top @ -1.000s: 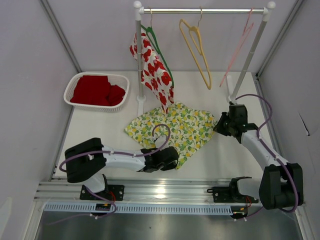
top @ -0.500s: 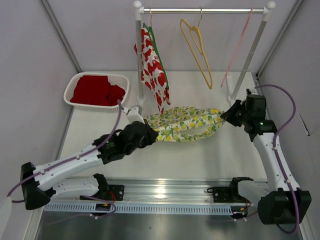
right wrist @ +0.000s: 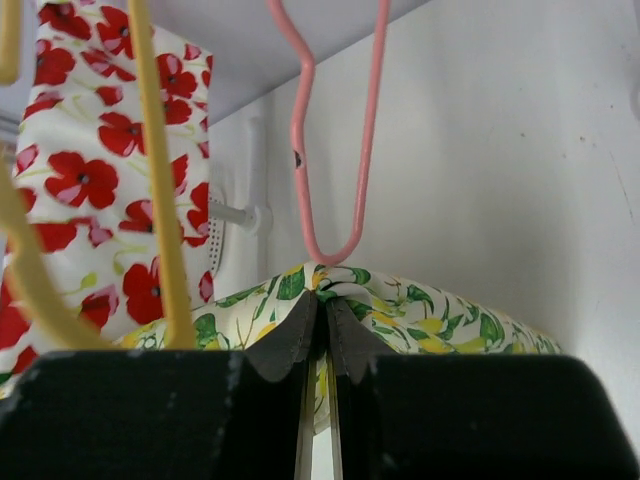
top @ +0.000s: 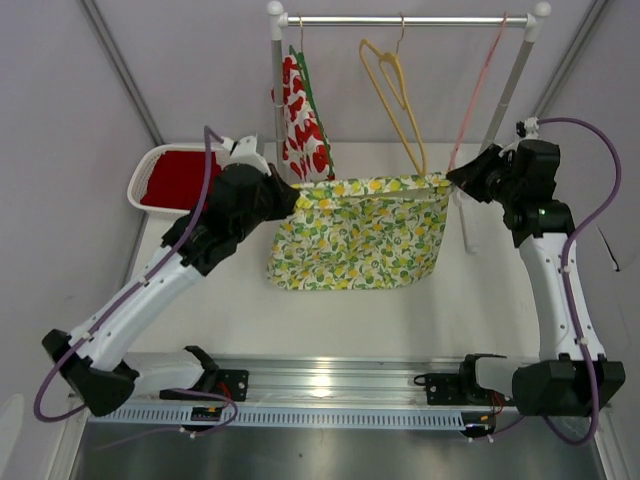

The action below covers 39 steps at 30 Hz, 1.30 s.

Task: Place the skirt on the hanger

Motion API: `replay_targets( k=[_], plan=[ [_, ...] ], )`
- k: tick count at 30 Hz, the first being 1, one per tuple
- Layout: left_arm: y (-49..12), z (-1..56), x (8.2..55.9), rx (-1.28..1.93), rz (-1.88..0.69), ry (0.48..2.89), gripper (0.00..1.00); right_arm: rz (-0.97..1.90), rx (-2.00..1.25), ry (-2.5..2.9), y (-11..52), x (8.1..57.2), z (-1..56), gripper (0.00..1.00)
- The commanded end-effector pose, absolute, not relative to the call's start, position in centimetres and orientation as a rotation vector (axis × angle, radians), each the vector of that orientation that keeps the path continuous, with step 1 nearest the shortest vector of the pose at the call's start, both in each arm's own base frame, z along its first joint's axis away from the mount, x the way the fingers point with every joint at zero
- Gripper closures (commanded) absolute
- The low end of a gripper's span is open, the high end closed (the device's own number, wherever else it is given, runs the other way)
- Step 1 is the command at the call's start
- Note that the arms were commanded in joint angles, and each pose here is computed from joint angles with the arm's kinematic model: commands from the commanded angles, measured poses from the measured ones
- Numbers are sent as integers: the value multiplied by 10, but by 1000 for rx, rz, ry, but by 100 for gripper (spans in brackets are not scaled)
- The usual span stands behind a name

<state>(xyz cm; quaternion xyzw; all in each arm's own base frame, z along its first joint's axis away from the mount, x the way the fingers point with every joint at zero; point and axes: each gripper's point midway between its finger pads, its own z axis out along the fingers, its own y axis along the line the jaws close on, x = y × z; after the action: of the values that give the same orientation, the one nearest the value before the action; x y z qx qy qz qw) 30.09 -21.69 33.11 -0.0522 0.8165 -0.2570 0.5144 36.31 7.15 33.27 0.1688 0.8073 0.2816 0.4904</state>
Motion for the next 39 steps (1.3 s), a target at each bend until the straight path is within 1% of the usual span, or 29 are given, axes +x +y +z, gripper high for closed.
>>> replay_targets(
  k=[1, 3, 4, 5, 7, 9, 11, 12, 13, 14, 15, 16, 17, 18, 19, 20, 21, 22, 23, 24, 25, 26, 27, 28, 30, 31, 35, 38, 39],
  plan=[
    [-209, 391, 329, -46, -594, 1816, 100, 619, 446, 1804, 39, 400, 369, 90],
    [-214, 386, 347, -21, -592, 1835, 100, 653, 441, 1787, 39, 408, 377, 91],
    [-216, 390, 352, -15, -601, 1828, 100, 654, 446, 1779, 36, 412, 379, 91],
    [-214, 405, 356, -6, -616, 1797, 100, 659, 443, 1783, 36, 416, 379, 92],
    [-212, 409, 364, -3, -611, 1794, 100, 648, 436, 1771, 34, 417, 387, 92],
    [-213, 410, 362, 30, -611, 1798, 100, 626, 437, 1759, 31, 412, 394, 92],
    [-211, 407, 355, 51, -617, 1805, 100, 617, 447, 1789, 31, 404, 386, 92],
    [-214, 383, 351, 70, -619, 1860, 100, 611, 451, 1793, 31, 395, 385, 92],
    [-212, 379, 344, 75, -632, 1866, 100, 607, 487, 1858, 31, 387, 360, 92],
    [-213, 371, 338, 73, -651, 1884, 100, 602, 502, 1888, 31, 380, 347, 92],
    [-215, 321, 330, 90, -658, 1988, 100, 598, 511, 1890, 32, 365, 341, 91],
    [-215, 318, 319, 90, -688, 1986, 100, 604, 545, 1924, 33, 355, 324, 88],
    [-214, 281, 309, 69, -698, 2067, 100, 597, 601, 2008, 34, 341, 280, 88],
    [-215, 248, 297, 76, -719, 2130, 100, 609, 610, 2013, 37, 326, 270, 88],
    [-220, 237, 288, 83, -746, 2146, 100, 621, 636, 2039, 40, 316, 253, 87],
    [-217, 207, 273, 60, -752, 2212, 100, 631, 710, 2118, 43, 300, 211, 81],
    [-220, 195, 267, 53, -765, 2231, 100, 646, 735, 2143, 47, 289, 196, 76],
    [-222, 154, 245, 77, -767, 2331, 100, 654, 754, 2137, 48, 278, 188, 70],
    [-226, 142, 239, 62, -778, 2363, 100, 653, 824, 2183, 50, 264, 157, 55],
    [-228, 131, 232, 71, -771, 2391, 99, 657, 852, 2184, 50, 257, 148, 48],
    [-231, 112, 219, 95, -760, 2438, 85, 666, 852, 2148, 51, 252, 150, 36],
    [-234, 107, 214, 95, -771, 2456, 73, 661, 873, 2141, 50, 248, 145, 32],
    [-239, 105, 211, 110, -785, 2450, 68, 651, 890, 2138, 48, 246, 141, 30],
    [-243, 101, 202, 138, -786, 2458, 57, 652, 885, 2130, 48, 248, 142, 26],
    [-247, 105, 198, 158, -791, 2448, 45, 645, 860, 2149, 48, 253, 145, 26],
    [-247, 106, 196, 172, -792, 2444, 42, 651, 848, 2158, 49, 257, 146, 26],
    [-237, 123, 202, 178, -721, 2410, 39, 658, 827, 2206, 52, 269, 135, 29],
    [-220, 157, 214, 168, -596, 2353, 38, 634, 821, 2212, 50, 275, 130, 30],
    [-219, 171, 217, 175, -572, 2326, 38, 630, 812, 2209, 50, 277, 131, 33]
  ],
)
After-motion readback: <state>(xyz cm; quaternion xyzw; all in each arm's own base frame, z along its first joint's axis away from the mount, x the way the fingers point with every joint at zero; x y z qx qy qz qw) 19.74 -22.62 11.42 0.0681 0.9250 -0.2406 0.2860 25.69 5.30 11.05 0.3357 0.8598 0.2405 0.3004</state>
